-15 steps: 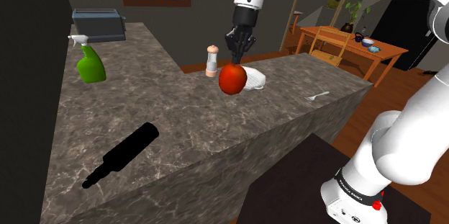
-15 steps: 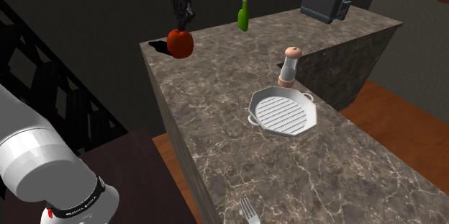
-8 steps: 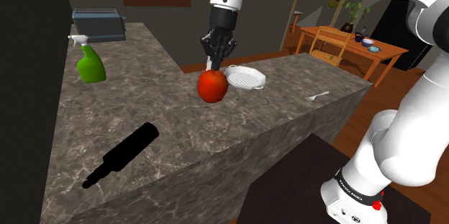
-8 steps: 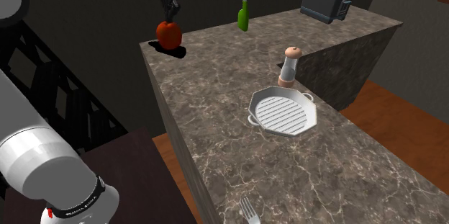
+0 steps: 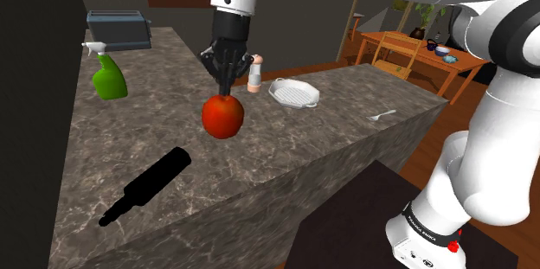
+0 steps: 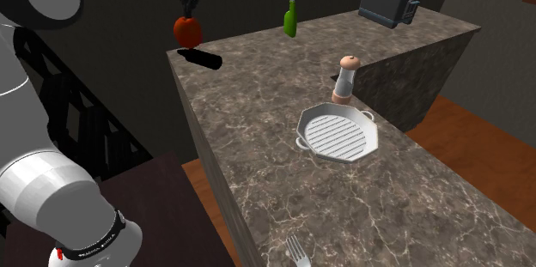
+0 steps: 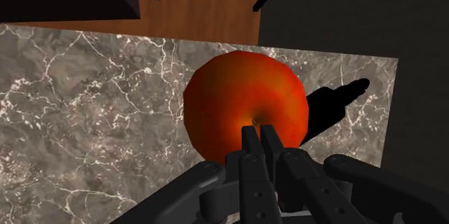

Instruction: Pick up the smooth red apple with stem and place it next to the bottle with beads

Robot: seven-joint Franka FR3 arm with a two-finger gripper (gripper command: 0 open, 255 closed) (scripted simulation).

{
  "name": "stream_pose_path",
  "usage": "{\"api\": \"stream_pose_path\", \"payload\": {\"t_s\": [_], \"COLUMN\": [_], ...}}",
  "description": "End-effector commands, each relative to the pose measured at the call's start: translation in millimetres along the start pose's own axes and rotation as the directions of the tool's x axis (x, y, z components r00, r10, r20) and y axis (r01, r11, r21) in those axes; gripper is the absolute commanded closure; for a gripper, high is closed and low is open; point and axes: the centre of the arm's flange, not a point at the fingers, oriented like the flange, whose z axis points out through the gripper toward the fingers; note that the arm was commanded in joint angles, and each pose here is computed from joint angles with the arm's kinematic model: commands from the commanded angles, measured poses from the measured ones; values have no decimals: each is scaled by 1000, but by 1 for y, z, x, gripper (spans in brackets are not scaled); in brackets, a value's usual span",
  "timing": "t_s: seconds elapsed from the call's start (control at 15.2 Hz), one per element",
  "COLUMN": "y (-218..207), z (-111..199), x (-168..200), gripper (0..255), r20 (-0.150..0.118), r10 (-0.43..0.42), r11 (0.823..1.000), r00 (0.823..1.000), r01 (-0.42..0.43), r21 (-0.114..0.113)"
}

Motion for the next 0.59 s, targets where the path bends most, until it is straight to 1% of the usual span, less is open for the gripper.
{"api": "stream_pose_path", "payload": {"t_s": [0.0, 0.07, 0.53], "y": [-27, -31, -24], "z": [4, 5, 41], "x": [1, 1, 6], "gripper": [255, 255, 255], "r20": [0, 0, 0], "r10": [2, 2, 2], "r11": [1000, 1000, 1000], "r00": [1000, 1000, 1000], "r01": [-2, -2, -2], "r21": [1, 1, 1]}}
